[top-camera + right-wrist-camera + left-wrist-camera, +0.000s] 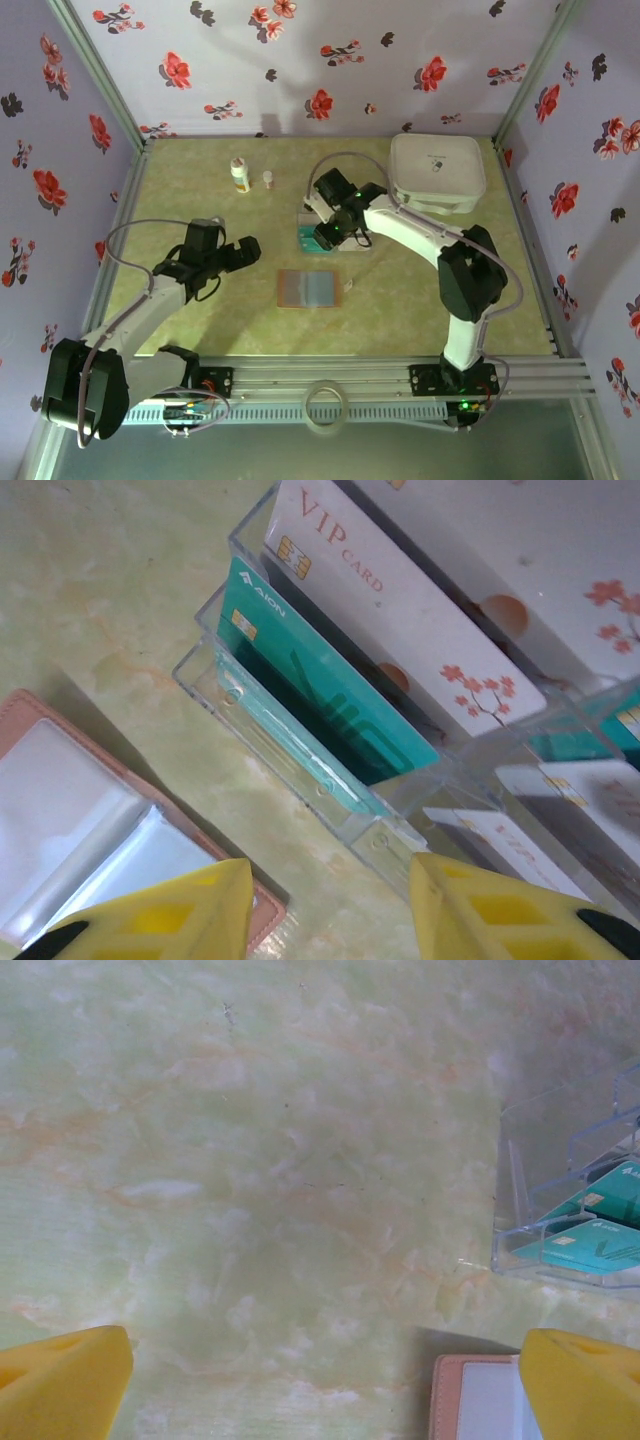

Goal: Put the credit cards into the card holder

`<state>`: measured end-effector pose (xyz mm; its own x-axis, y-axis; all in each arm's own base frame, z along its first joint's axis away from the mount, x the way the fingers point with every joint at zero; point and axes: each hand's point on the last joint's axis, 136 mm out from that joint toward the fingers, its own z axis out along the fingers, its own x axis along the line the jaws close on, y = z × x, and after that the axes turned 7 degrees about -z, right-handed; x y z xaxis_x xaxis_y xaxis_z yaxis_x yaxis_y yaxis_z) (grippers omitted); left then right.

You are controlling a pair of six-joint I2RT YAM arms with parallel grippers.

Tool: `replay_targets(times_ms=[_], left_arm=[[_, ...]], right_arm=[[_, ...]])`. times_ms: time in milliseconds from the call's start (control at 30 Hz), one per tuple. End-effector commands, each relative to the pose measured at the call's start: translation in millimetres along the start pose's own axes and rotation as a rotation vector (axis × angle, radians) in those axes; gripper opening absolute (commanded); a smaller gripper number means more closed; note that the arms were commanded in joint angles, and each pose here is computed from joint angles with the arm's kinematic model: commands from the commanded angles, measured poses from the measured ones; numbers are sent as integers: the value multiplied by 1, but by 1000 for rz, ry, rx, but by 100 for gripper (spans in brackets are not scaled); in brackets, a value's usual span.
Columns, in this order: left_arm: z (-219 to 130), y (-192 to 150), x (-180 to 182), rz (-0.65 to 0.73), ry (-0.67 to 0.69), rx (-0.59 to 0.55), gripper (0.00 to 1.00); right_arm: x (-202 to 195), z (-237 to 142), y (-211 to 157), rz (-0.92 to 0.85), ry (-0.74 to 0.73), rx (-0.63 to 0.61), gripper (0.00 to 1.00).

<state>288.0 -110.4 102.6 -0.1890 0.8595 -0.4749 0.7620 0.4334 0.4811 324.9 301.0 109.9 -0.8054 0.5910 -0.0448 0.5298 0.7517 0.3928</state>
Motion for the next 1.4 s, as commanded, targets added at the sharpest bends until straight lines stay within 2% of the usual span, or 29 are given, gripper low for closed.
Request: replay_targets(times_ms=[0, 500, 1033, 1367], left_arm=[[-1, -5, 6, -23, 1, 12, 100], [1, -8, 12, -26, 5, 14, 100], [6, -11, 14, -39, 0, 20, 100], [8, -13, 16, -41, 4, 24, 100]], right_arm=[[2, 6, 2, -89, -32, 48, 45], [6, 41, 12, -207, -96, 123, 41], [3, 55, 1, -313, -134, 194, 40], [4, 56, -2, -337, -125, 207, 24]])
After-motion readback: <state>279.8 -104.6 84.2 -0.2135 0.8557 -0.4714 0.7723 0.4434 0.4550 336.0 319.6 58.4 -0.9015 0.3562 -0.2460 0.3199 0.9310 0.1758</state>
